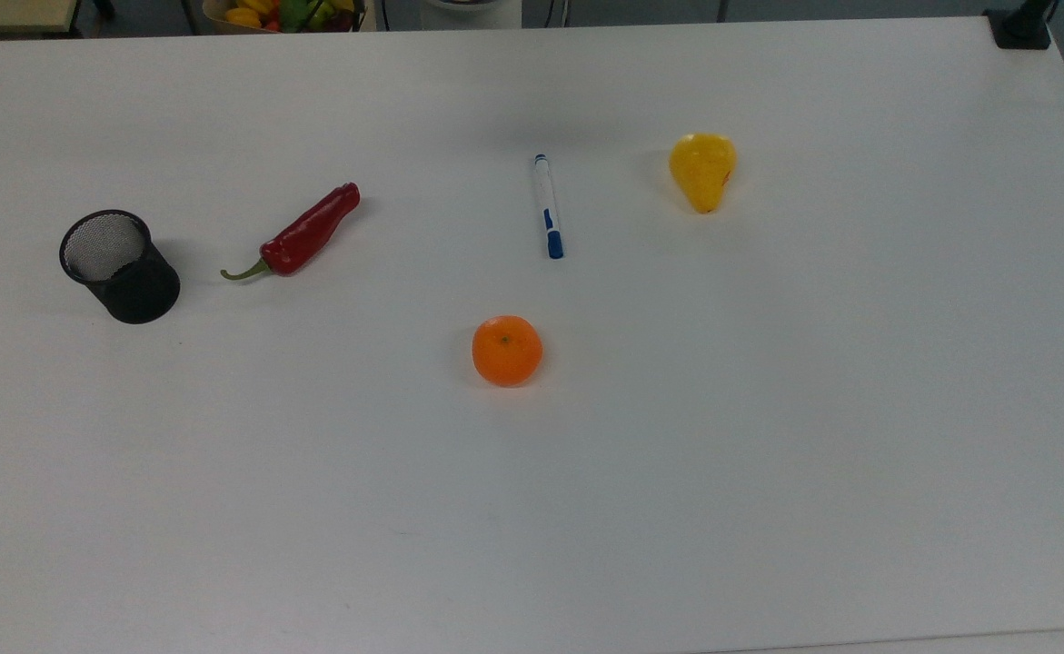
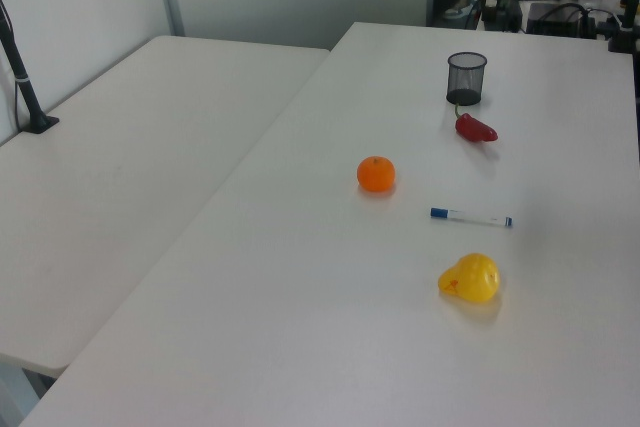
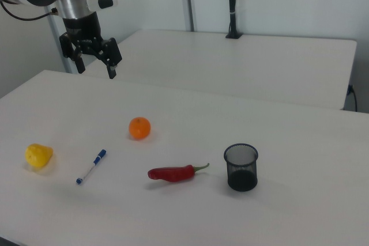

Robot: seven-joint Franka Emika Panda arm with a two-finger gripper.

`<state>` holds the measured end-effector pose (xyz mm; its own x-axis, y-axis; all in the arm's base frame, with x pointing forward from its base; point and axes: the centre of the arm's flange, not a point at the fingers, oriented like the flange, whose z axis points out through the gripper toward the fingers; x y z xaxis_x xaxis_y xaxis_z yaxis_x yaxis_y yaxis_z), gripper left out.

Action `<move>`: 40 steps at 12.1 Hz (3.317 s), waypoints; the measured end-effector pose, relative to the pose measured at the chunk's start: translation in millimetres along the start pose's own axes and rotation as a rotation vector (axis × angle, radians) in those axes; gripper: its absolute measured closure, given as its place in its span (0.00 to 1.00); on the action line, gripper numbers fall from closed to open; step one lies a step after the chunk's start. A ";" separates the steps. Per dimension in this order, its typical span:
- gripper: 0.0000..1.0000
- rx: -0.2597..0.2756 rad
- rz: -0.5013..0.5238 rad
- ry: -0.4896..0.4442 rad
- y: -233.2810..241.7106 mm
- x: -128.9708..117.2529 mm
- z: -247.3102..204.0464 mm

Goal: Place marker

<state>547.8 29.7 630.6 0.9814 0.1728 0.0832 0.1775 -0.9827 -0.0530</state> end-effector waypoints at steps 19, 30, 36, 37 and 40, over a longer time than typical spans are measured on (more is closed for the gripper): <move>0.00 0.002 -0.051 0.018 -31.5 11.2 35.8; 0.00 -0.023 -0.072 -0.043 -77.2 18.4 175.1; 0.08 -0.068 -0.081 -0.060 -93.7 18.4 261.8; 0.11 -0.067 -0.087 -0.062 -98.7 19.6 273.7; 0.18 -0.069 -0.104 -0.091 -110.2 18.9 299.1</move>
<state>568.5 161.2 340.4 0.9612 0.2757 -0.0057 0.2758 -0.9610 0.0204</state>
